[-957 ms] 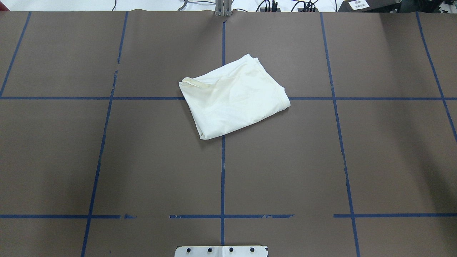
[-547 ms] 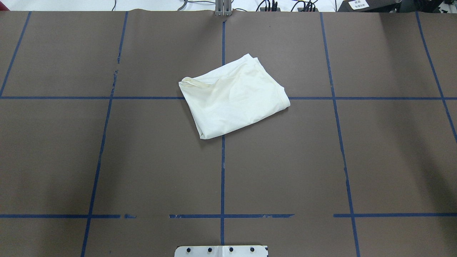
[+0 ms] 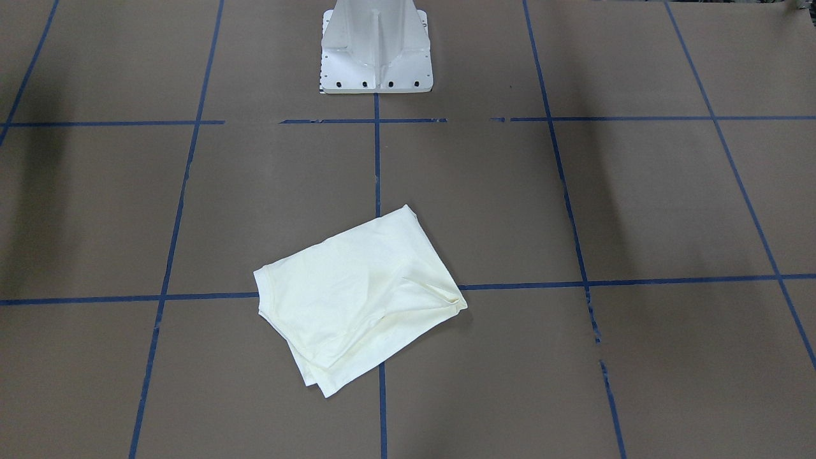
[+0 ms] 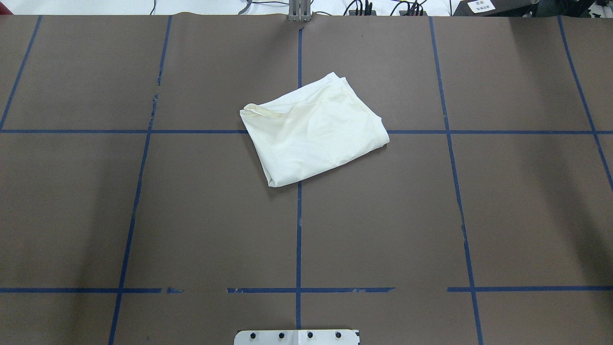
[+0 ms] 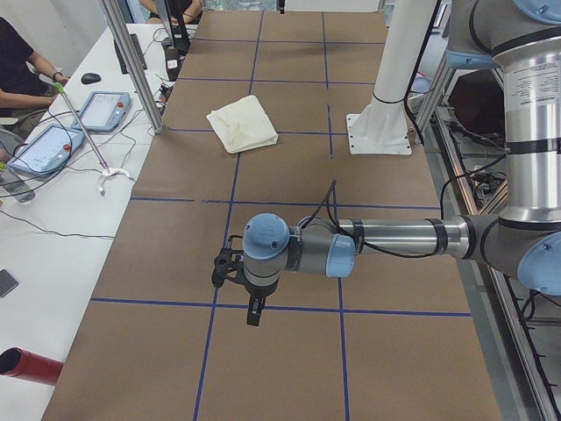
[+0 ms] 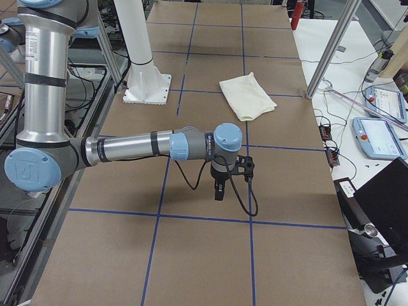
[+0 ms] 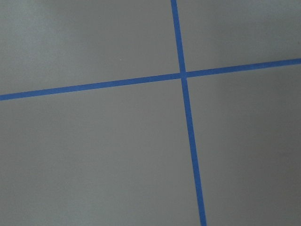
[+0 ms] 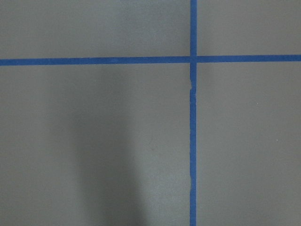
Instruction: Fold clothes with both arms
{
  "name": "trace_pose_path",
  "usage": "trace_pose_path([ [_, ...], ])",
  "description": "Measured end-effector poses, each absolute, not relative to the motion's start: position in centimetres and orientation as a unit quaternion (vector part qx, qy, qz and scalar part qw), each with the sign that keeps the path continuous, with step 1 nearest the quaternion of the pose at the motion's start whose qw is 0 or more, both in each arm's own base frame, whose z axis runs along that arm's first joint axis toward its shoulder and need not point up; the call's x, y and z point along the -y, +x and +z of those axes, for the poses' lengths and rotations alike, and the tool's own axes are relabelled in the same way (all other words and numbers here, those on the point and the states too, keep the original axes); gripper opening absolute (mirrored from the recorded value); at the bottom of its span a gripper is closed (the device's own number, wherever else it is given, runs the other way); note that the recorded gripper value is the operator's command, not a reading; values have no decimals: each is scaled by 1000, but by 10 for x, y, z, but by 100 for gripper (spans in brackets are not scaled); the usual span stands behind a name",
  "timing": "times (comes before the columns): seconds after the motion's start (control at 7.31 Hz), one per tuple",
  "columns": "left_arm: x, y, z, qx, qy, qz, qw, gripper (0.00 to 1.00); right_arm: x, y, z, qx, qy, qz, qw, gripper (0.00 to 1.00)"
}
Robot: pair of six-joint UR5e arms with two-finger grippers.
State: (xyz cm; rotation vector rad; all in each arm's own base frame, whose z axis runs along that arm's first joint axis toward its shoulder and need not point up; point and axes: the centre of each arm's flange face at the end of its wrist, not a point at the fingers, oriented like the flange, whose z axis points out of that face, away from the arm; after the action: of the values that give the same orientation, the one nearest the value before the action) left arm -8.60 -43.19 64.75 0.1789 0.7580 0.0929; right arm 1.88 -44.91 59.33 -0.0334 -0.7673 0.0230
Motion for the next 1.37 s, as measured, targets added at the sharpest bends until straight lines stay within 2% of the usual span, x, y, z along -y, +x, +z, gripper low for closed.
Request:
trace_pose_path([
  [0.41, 442, -87, 640, -368, 96, 48, 923, 100, 449, 41, 600, 381, -13, 34, 924, 100],
  [0.82, 437, -88, 638, -367, 99, 49, 924, 100, 449, 43, 605, 381, -2, -1, 924, 100],
  [1.37, 425, -92, 649, -368, 80, 19, 926, 100, 443, 42, 625, 387, -20, 3, 922, 100],
])
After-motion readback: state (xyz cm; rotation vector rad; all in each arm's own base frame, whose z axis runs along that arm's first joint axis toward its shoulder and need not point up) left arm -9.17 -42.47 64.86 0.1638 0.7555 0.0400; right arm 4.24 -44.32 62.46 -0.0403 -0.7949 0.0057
